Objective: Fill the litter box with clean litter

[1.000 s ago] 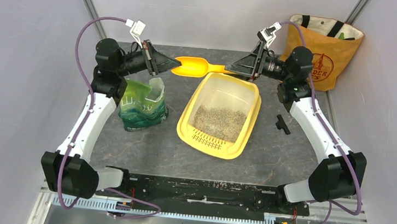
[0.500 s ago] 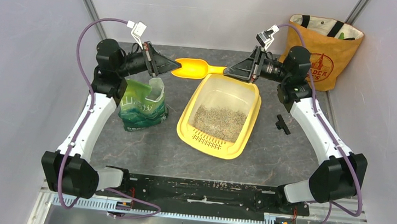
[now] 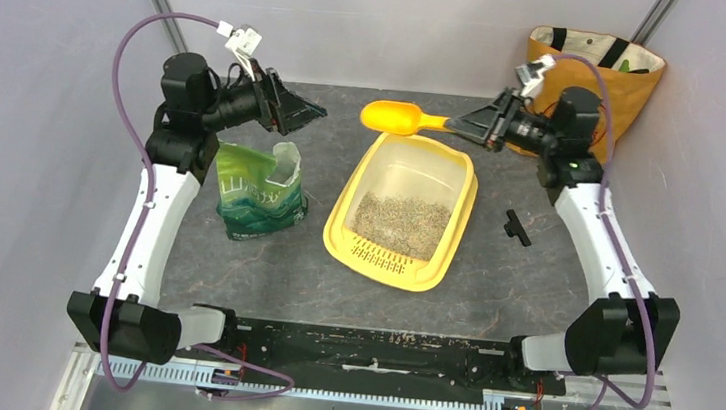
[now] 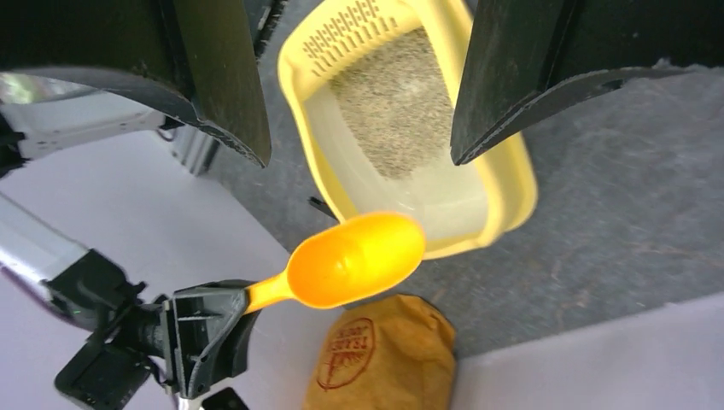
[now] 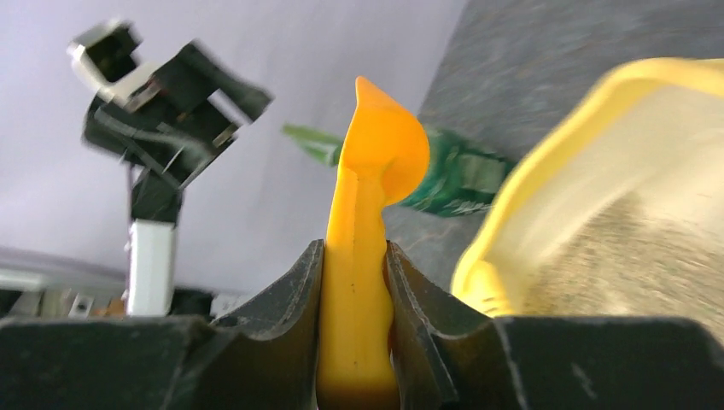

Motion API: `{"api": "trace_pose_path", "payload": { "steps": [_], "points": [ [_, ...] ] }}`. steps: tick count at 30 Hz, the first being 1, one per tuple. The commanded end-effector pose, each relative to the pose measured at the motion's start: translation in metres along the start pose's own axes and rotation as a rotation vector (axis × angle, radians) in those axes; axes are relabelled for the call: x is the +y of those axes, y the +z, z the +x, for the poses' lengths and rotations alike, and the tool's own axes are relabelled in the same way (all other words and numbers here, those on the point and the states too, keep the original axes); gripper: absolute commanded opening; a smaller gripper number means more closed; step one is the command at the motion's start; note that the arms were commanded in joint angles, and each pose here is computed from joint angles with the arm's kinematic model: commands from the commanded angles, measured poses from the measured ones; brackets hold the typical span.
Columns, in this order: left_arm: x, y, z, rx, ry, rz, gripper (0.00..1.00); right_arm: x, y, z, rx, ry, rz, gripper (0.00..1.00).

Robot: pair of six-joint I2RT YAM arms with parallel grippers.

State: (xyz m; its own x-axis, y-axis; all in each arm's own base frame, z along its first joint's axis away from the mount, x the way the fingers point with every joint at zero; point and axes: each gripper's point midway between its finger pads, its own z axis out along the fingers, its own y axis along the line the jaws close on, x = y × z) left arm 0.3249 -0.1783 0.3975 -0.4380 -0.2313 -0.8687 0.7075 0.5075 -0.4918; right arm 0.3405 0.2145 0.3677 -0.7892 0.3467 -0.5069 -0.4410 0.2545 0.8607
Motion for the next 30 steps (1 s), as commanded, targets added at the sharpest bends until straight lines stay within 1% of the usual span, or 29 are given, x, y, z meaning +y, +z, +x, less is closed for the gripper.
{"api": "trace_pose_path", "payload": {
  "steps": [1,4,7,9,11,12,15,19,26,30],
  "points": [
    [0.011,-0.012,-0.005,0.011,0.159,-0.092,0.82,-0.019,-0.063,-0.03,-0.138,-0.115,0.22,0.0],
    [0.014,-0.012,-0.002,0.012,0.161,-0.096,0.82,-0.047,-0.123,-0.042,-0.205,-0.19,0.483,0.0],
    [0.016,-0.011,0.001,0.012,0.154,-0.095,0.81,-0.069,-0.188,-0.041,-0.228,-0.259,0.792,0.0],
    [0.017,-0.01,0.0,0.004,0.15,-0.099,0.81,-0.079,-0.226,-0.035,-0.226,-0.293,0.984,0.0],
    [0.016,-0.01,-0.002,-0.005,0.152,-0.096,0.81,-0.087,-0.246,-0.025,-0.197,-0.296,1.093,0.0],
    [0.015,-0.01,-0.003,-0.01,0.157,-0.095,0.82,-0.092,-0.249,-0.019,-0.169,-0.283,1.112,0.0],
    [0.015,-0.011,-0.006,-0.019,0.164,-0.102,0.83,-0.115,-0.245,0.002,-0.092,-0.157,1.108,0.0],
    [0.013,-0.014,-0.01,-0.026,0.168,-0.113,0.85,-0.15,-0.238,0.014,-0.058,-0.044,1.095,0.0],
    [0.009,-0.018,-0.011,-0.033,0.181,-0.124,0.85,-0.183,-0.196,0.028,-0.045,0.105,0.897,0.0],
    [0.008,-0.019,-0.011,-0.037,0.177,-0.128,0.85,-0.198,-0.179,0.022,-0.059,0.098,0.812,0.0]
  ]
}}
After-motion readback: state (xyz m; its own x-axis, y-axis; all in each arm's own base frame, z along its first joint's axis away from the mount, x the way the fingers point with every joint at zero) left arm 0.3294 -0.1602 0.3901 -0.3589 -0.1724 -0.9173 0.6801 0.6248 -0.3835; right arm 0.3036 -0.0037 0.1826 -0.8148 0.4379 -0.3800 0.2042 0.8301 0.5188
